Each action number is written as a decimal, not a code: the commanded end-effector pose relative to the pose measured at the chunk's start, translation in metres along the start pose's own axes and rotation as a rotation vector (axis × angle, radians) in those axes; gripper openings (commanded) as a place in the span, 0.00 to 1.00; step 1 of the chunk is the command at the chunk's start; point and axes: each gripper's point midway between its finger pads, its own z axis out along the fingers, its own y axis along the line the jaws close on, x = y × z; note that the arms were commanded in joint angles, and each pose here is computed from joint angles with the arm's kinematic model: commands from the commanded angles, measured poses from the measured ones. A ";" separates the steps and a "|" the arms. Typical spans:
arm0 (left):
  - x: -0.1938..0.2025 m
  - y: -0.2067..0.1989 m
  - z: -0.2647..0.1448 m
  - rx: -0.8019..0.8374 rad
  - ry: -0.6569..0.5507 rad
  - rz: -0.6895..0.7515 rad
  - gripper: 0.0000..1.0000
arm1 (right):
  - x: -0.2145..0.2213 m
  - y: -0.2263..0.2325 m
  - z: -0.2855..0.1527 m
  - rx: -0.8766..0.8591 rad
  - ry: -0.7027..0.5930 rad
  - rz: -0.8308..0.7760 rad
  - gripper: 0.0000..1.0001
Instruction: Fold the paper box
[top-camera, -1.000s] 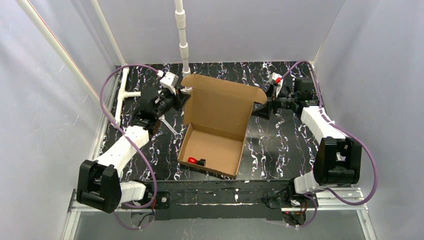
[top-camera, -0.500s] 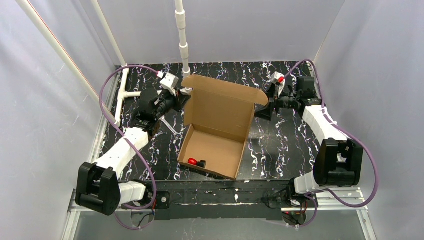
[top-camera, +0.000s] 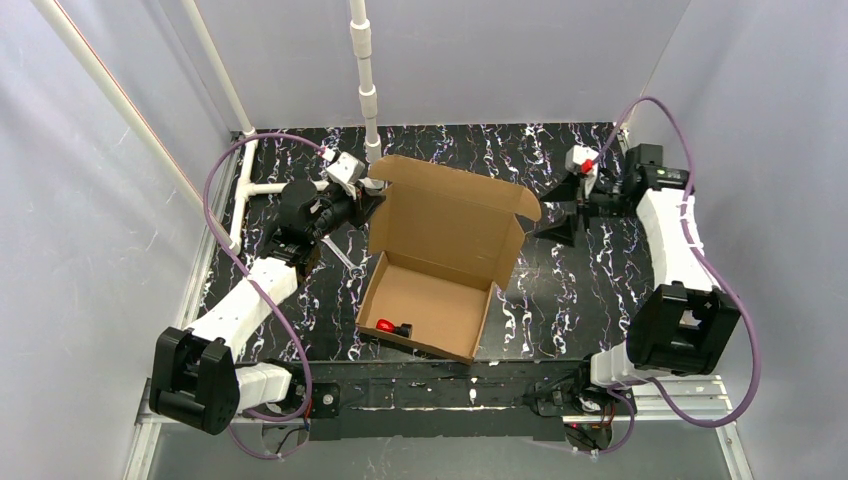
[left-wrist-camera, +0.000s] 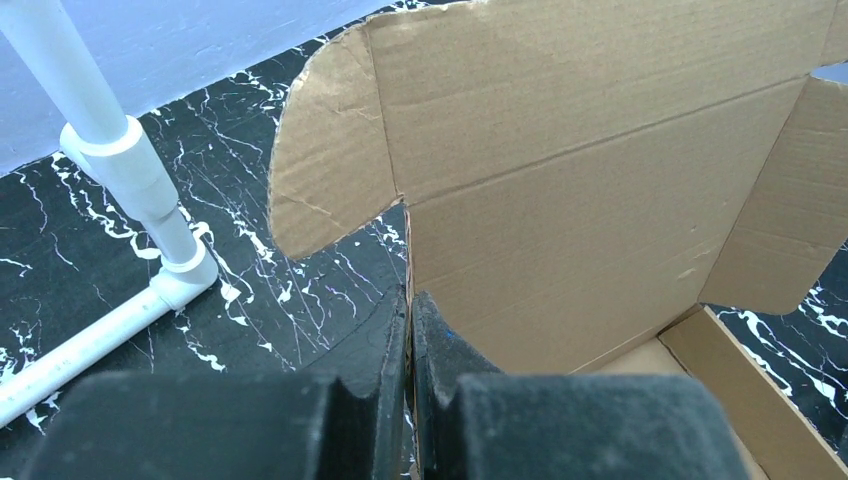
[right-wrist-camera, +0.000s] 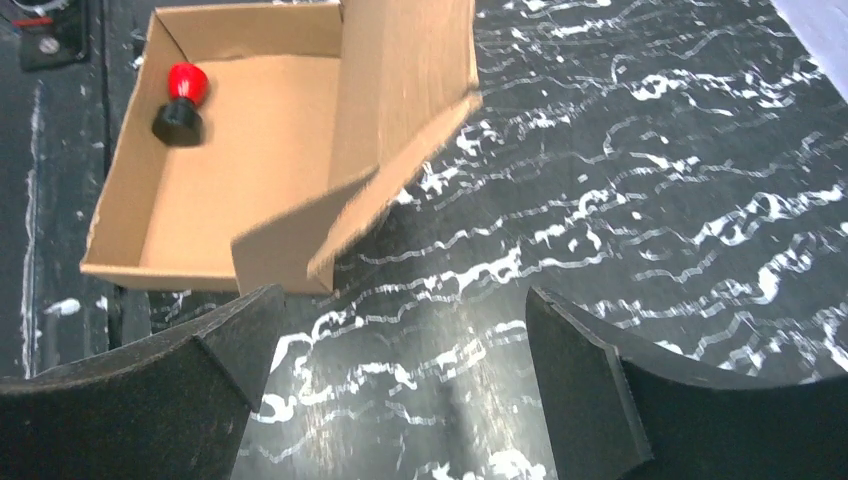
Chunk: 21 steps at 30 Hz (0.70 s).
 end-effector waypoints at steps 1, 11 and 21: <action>-0.017 -0.005 0.000 0.032 -0.043 0.073 0.00 | 0.001 0.026 -0.034 -0.012 0.088 -0.040 0.98; -0.018 -0.006 0.002 0.044 -0.049 0.089 0.00 | -0.055 0.024 -0.033 0.017 0.100 -0.053 0.98; -0.023 -0.014 0.013 0.063 -0.055 0.090 0.00 | -0.125 0.016 0.056 0.082 0.109 0.003 0.98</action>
